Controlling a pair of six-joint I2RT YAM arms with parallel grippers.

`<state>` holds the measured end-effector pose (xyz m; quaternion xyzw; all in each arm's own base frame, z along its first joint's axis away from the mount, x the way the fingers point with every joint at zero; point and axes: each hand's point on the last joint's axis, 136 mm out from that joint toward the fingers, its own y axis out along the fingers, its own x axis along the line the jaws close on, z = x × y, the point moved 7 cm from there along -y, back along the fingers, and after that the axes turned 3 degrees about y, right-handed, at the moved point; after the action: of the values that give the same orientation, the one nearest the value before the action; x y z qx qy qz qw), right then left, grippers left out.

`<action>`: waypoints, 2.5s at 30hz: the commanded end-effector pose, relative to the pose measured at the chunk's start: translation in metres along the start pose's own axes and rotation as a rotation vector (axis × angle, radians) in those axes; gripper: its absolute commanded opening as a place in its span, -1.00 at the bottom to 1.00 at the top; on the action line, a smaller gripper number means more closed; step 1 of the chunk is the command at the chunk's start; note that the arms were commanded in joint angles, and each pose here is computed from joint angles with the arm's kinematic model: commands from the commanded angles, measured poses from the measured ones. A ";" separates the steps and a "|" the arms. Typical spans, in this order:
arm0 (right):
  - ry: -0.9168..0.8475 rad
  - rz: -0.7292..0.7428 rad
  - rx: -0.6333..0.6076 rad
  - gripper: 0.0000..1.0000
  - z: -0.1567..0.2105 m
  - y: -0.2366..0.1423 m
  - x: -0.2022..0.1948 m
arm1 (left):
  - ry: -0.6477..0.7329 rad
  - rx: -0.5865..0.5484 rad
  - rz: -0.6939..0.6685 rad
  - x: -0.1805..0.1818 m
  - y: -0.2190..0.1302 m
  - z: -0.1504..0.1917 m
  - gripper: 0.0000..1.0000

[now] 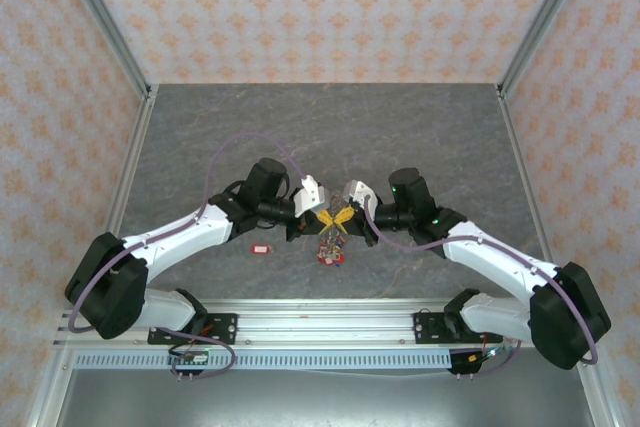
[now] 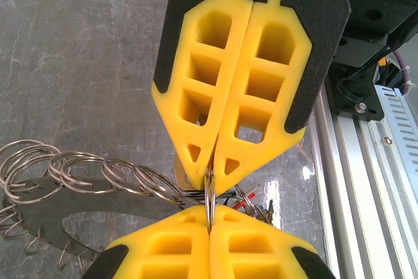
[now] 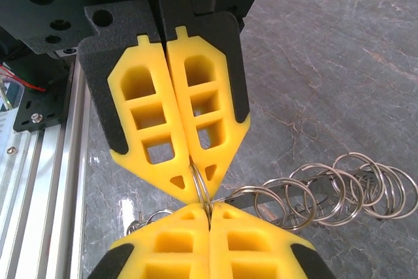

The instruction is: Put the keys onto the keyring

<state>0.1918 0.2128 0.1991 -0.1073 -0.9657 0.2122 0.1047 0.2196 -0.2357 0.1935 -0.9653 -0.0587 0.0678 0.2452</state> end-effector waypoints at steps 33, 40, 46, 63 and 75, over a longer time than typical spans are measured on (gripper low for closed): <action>-0.010 0.082 0.073 -0.67 0.010 -0.003 -0.003 | 0.085 -0.076 0.025 -0.008 -0.003 -0.022 -1.00; -0.024 0.114 0.015 -0.56 0.004 -0.012 0.000 | 0.076 -0.073 0.038 -0.007 0.000 -0.022 -1.00; -0.094 0.134 -0.022 -0.50 -0.007 -0.023 0.006 | 0.075 -0.067 0.032 -0.005 0.002 -0.021 -1.00; -0.142 0.004 -0.016 -0.60 -0.020 -0.006 0.003 | 0.074 -0.075 0.055 -0.008 0.000 -0.024 -1.00; -0.122 0.021 0.067 -0.65 -0.008 -0.001 -0.003 | 0.090 -0.072 0.046 -0.010 -0.003 -0.025 -1.00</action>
<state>0.1918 0.2136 0.2012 -0.0963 -0.9628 0.2453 0.0603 0.2170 -0.2404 0.1919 -0.9655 -0.0454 0.0643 0.2481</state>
